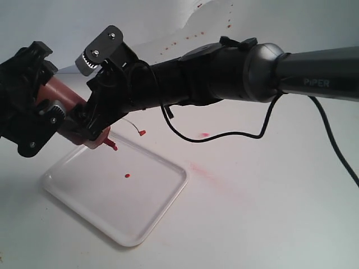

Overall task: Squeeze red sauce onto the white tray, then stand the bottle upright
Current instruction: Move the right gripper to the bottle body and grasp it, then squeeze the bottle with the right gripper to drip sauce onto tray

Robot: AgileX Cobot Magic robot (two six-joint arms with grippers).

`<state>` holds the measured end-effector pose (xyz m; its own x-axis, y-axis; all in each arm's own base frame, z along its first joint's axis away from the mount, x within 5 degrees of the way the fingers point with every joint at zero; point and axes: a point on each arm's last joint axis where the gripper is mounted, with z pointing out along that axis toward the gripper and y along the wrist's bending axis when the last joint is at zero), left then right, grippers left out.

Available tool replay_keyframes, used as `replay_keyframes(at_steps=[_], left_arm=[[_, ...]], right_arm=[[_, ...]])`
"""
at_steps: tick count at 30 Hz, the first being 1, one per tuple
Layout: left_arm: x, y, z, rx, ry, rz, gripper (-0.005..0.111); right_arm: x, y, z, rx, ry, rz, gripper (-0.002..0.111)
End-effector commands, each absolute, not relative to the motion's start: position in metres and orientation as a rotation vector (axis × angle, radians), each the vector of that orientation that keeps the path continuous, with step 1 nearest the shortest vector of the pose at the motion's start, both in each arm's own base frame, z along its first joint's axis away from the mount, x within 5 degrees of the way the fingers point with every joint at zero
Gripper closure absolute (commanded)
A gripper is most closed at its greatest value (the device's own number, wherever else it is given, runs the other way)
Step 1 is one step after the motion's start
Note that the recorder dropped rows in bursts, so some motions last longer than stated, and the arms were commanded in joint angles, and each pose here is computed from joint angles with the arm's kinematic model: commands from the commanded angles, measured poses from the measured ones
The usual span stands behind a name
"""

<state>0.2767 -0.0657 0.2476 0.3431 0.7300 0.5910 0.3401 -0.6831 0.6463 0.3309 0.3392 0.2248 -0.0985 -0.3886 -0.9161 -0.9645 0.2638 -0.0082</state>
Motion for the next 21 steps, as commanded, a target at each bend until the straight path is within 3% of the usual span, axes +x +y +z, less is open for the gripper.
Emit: replay_keyframes(at_steps=[1,10,18,21], left_arm=[[0.277,-0.067,0.256,2.176,0.926,1.317,0.106],[0.277,-0.066,0.256,2.175,0.929,1.322,0.106],[0.277,-0.066,0.256,2.175,0.927,1.32,0.106],[0.277,-0.066,0.256,2.175,0.927,1.32,0.106]], right_arm=[[0.324,0.348,0.227,-1.284,1.625,0.816,0.017],[0.324,0.356,0.21,-1.302,1.641,0.751,0.017],[0.326,0.358,0.216,-1.254,1.588,0.765,0.017],[0.326,0.358,0.216,-1.258,1.583,0.76,0.03]])
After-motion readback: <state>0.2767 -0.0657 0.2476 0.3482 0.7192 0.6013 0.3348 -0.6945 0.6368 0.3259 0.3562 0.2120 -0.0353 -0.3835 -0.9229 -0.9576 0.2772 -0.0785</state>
